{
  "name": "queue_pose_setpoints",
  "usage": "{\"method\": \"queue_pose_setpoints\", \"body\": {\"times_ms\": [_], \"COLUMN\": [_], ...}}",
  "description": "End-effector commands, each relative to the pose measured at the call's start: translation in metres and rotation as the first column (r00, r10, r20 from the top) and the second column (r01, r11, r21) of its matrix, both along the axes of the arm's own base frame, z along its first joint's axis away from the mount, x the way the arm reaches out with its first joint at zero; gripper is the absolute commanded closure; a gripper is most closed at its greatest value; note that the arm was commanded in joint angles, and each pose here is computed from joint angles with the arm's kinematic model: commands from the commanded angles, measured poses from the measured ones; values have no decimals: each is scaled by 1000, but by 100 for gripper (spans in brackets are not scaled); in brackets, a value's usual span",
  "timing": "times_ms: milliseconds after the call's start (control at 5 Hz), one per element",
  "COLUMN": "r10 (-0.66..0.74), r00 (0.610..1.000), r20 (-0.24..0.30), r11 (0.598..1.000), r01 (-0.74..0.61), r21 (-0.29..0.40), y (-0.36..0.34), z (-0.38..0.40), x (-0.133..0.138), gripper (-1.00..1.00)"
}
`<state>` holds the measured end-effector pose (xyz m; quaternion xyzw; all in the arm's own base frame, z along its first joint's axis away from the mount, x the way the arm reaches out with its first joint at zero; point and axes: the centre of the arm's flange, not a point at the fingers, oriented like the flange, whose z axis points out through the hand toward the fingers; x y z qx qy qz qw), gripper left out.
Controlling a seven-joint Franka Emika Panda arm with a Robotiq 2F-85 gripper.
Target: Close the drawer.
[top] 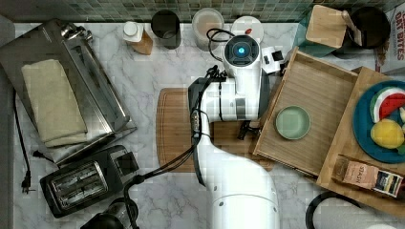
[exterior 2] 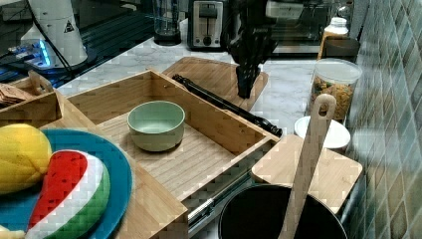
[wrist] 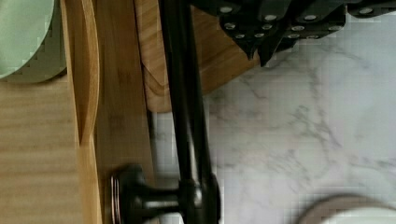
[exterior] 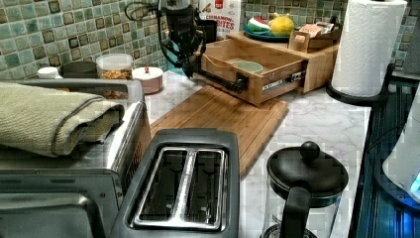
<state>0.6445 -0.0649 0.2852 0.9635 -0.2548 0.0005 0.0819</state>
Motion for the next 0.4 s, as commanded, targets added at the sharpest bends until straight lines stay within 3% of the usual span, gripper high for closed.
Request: {"method": "queue_pose_setpoints", "body": {"times_ms": [200,400], "r10": [35,44], "r00": [998,999], "r20": [56,18], "r11": [998,998], "r01": [-32,-43], "r21": [-52,-39], "y": [-48,-64], "z": [25,26], "x": [-4,-11], "gripper": [100,100]}}
